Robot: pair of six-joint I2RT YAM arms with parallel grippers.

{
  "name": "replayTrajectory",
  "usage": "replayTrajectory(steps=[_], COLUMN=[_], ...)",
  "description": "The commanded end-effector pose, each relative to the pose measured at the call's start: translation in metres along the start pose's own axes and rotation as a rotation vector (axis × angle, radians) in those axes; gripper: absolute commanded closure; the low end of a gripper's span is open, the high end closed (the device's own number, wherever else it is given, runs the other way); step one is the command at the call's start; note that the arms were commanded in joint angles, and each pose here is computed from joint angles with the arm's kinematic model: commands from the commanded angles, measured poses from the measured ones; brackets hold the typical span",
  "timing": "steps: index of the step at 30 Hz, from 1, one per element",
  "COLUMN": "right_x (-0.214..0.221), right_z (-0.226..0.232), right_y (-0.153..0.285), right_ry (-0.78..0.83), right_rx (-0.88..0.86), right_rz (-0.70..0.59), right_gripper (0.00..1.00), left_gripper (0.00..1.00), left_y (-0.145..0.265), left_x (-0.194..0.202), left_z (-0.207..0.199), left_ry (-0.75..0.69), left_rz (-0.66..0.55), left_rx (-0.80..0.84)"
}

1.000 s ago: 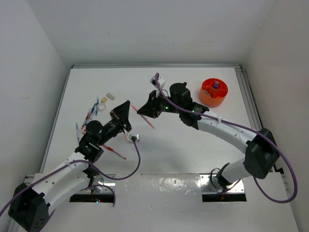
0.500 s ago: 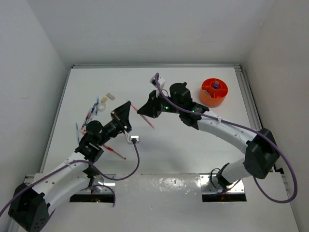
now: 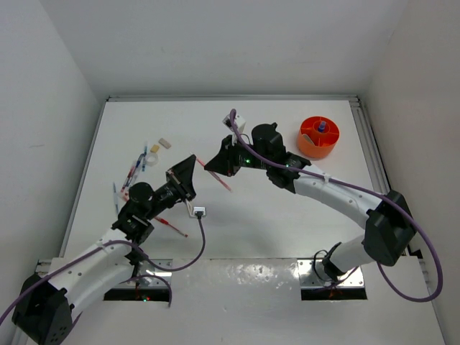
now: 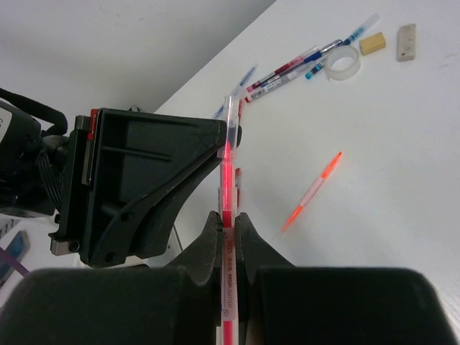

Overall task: Sort the stationery into containers
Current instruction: Close the pen cap on the pen.

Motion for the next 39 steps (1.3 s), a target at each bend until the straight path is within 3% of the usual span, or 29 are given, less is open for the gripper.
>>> replayTrajectory(steps=[1, 21, 27, 31, 39], right_x=[-0.026, -0.041, -0.048, -0.05, -0.04], right_z=[0.006, -0.009, -0.017, -0.022, -0.026], right_y=[0.001, -0.018, -0.027, -0.037, -0.047], right_ry=[0.017, -0.143, -0.185, -0.202, -0.222], right_rx=[-0.004, -0.008, 0.011, 0.006, 0.007], right_rz=[-0.077, -0.179, -0.23, -0.251, -0.23], right_gripper=[1.0, 1.0, 1.0, 1.0, 1.0], left_gripper=[1.0, 1.0, 1.0, 1.0, 1.0], left_y=[0.0, -0.001, 0.003, 0.001, 0.002], left_x=[-0.008, -0.035, -0.051, -0.05, -0.057], left_z=[0.003, -0.016, -0.026, -0.025, -0.042], left_ry=[-0.065, -0.083, -0.009, 0.107, 0.121], left_rz=[-0.037, -0.197, -0.284, -0.28, -0.313], left_rx=[-0.022, -0.001, 0.012, -0.004, 0.033])
Point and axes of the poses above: each gripper's point midway between its finger pads, its own y axis back along the fingers, its own z axis along the line the jaws close on, x = y × z, the point moved 3 cm from there along y, back along the fingers, and after that the axes turned 9 degrees about y, right-handed, at the moved point
